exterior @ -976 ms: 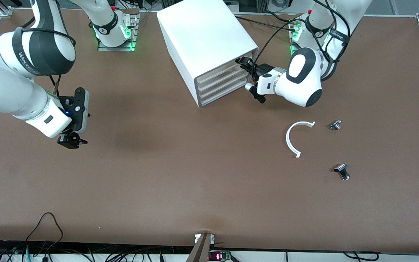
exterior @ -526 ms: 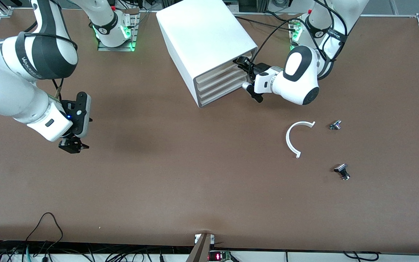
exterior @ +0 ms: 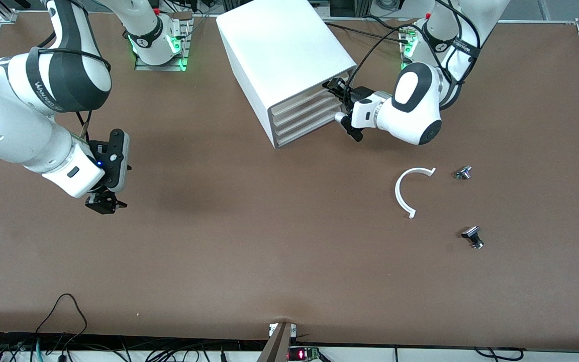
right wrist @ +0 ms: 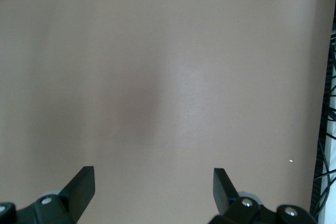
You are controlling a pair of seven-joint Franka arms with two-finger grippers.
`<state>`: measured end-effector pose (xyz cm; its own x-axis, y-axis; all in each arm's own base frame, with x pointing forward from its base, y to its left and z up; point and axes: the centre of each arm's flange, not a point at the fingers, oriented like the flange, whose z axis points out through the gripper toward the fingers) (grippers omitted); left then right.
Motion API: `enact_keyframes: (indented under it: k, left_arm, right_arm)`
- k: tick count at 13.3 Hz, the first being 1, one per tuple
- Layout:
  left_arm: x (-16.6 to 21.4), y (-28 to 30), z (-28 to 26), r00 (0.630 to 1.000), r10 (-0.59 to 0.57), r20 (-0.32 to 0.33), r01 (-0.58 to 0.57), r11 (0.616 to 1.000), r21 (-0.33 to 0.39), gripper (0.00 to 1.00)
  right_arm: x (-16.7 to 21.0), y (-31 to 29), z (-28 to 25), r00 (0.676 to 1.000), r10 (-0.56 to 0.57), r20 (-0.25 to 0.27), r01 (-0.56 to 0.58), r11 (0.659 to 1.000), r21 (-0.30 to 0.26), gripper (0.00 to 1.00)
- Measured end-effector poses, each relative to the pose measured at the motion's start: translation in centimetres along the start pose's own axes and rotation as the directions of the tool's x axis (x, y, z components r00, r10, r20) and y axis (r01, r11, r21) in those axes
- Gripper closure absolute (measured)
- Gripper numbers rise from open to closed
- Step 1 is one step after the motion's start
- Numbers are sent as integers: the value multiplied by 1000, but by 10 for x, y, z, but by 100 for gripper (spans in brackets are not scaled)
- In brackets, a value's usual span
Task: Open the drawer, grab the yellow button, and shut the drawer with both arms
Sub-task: 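Pull the drawer open with the left gripper while the right gripper approaches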
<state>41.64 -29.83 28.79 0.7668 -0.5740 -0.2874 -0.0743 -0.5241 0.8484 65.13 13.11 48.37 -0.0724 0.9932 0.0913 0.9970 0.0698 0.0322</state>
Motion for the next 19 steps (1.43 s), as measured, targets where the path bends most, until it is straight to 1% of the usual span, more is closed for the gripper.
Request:
enact_keyframes:
  k: [1, 3, 5, 7, 8, 10, 11, 13, 14, 15, 17, 18, 19]
  left_arm:
    - [1, -2, -8, 1000, 3, -13, -3, 1000, 9, 79]
    - [3, -12, -46, 997, 5, -74, -3, 999, 37, 79]
    - [2, -29, -84, 990, -2, -143, 8, 999, 42, 79]
    - [0, -39, -108, 981, -10, -194, 19, 999, 44, 79]
    - [0, -41, -115, 978, -12, -210, 22, 999, 47, 79]
    - [1, -41, -119, 975, -8, -222, 20, 998, 51, 79]
    - [3, -41, -124, 970, -17, -242, 32, 998, 59, 73]
    - [4, -41, -143, 958, -17, -286, 38, 997, 67, 52]
    - [4, -40, -153, 952, -12, -306, 35, 997, 72, 41]
    - [5, -37, -161, 944, -3, -331, 32, 996, 84, 33]
    - [5, -27, -177, 927, 26, -375, 25, 991, 130, 11]
    - [0, -24, -189, 918, 40, -394, 28, 986, 166, 1]
    - [-7, -21, -208, 906, 55, -419, 35, 978, 205, 0]
  right_arm:
    - [3, 0, -1, 1000, -5, -1, 5, 1000, -2, 0]
    - [10, 2, 1, 1000, -12, -9, 12, 1000, -2, 0]
    - [20, 7, 5, 1000, -20, -23, 20, 1000, -4, 0]
    - [36, 10, 7, 999, -42, -27, 42, 999, -6, 0]
    - [49, 9, 8, 997, -62, -33, 62, 998, -6, 0]
    - [87, 4, 9, 991, -121, -58, 121, 993, -4, 0]
    - [110, -1, 6, 985, -156, -71, 156, 988, -4, 0]
    - [151, -11, 1, 972, -225, -74, 225, 974, 3, 0]
    - [167, -15, 1, 965, -251, -70, 252, 968, 12, 0]
    - [181, -19, 2, 960, -272, -71, 274, 961, 21, 0]
    - [208, -28, 6, 948, -311, -74, 314, 949, 28, 0]
    - [222, -34, 8, 945, -320, -75, 322, 946, 30, 0]
    - [237, -40, 8, 948, -310, -76, 313, 949, 31, 0]
